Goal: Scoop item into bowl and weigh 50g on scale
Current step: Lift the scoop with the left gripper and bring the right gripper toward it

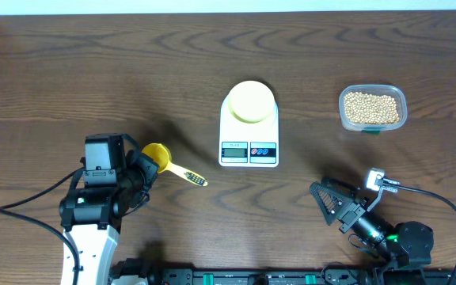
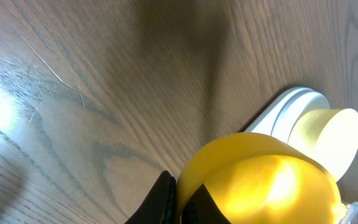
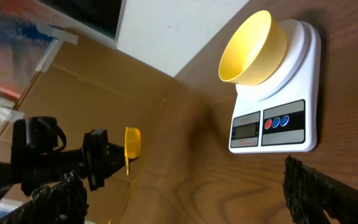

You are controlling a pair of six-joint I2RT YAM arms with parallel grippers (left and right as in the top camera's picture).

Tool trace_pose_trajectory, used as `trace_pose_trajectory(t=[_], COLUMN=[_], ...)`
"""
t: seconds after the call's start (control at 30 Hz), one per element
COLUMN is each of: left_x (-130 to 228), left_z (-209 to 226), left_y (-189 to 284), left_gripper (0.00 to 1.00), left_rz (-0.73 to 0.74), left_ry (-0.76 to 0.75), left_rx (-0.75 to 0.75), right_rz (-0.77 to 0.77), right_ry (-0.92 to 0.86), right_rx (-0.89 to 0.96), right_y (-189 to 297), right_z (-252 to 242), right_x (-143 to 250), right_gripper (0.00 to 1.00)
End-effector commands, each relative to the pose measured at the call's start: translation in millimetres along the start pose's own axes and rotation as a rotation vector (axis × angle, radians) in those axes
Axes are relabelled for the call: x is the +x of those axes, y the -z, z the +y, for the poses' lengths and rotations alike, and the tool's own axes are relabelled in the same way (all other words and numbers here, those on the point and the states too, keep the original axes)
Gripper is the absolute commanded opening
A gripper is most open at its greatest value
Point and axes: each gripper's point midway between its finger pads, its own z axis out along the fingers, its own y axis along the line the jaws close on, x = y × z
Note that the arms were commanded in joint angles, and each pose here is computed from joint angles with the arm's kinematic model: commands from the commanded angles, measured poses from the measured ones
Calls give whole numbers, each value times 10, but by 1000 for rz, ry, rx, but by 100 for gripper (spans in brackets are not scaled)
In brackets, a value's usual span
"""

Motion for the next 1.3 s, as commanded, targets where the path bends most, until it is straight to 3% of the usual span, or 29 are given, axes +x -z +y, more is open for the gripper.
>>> trace_pose_trajectory(t=[0.0, 0.57, 0.83, 0.93, 1.1, 1.27], left_x=[28, 67, 102, 107, 135, 247], left_z=[-38, 5, 53, 50, 30, 3], left_y=[14, 15, 17, 17, 19, -28], left_gripper=[7, 7, 7, 7, 7, 7], left_rz=[21, 37, 50, 53, 70, 109], left_ry=[11, 79, 155, 170, 234, 213], left_rx=[18, -1, -22, -21, -13, -19], right_rz=[6, 39, 330, 357, 387, 391], right_ry=[74, -78, -231, -282, -135, -159], right_rx=[-3, 203, 117, 146, 38, 22], right_y=[3, -122, -300, -338, -536, -779], right_z=[-6, -217, -134, -226, -20, 148], right_x=[14, -191, 109, 173, 209, 383], right_gripper=[99, 99, 99, 99, 99, 95])
